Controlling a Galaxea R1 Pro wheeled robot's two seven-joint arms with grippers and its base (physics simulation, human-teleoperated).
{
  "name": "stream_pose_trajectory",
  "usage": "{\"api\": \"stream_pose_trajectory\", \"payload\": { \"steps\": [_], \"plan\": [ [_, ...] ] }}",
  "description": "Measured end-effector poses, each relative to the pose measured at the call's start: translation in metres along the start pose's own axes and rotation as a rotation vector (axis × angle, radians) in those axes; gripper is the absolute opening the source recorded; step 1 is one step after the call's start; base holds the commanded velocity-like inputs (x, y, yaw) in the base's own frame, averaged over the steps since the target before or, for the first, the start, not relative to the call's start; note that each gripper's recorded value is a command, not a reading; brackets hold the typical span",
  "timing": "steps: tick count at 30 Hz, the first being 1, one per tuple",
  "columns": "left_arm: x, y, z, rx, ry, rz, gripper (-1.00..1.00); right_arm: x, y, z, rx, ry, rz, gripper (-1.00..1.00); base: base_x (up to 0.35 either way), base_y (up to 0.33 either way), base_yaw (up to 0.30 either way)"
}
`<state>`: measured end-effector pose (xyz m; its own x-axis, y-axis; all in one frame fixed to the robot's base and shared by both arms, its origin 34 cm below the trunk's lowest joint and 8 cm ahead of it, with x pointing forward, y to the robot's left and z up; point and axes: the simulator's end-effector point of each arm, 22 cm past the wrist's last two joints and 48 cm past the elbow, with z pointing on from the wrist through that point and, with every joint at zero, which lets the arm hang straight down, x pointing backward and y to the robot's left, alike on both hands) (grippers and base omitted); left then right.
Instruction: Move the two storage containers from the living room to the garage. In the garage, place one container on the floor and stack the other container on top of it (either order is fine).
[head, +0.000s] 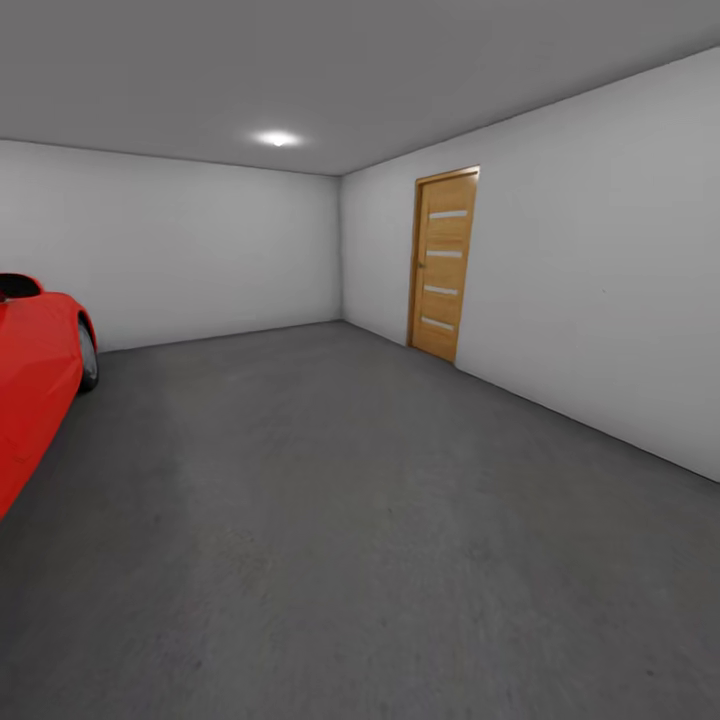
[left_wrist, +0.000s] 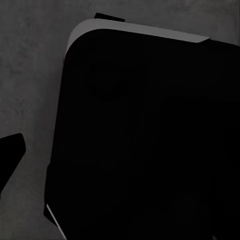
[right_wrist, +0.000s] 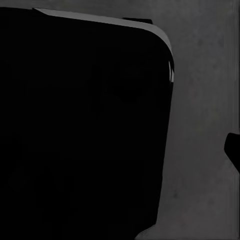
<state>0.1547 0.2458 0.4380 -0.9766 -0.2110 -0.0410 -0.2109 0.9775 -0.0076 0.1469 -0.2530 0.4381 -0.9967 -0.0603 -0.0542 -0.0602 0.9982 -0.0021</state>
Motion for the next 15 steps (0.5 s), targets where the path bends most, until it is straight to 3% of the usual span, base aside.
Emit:
{"api": "stream_pose_trajectory", "payload": {
  "steps": [15],
  "plan": [
    [-0.0002,-0.0005,0.0000,0.001,-0.001,0.000,1.00,-0.0002,-0.0013,0.0000,0.003,-0.001,0.003,1.00,0.324,0.000,0.000]
  ]
}}
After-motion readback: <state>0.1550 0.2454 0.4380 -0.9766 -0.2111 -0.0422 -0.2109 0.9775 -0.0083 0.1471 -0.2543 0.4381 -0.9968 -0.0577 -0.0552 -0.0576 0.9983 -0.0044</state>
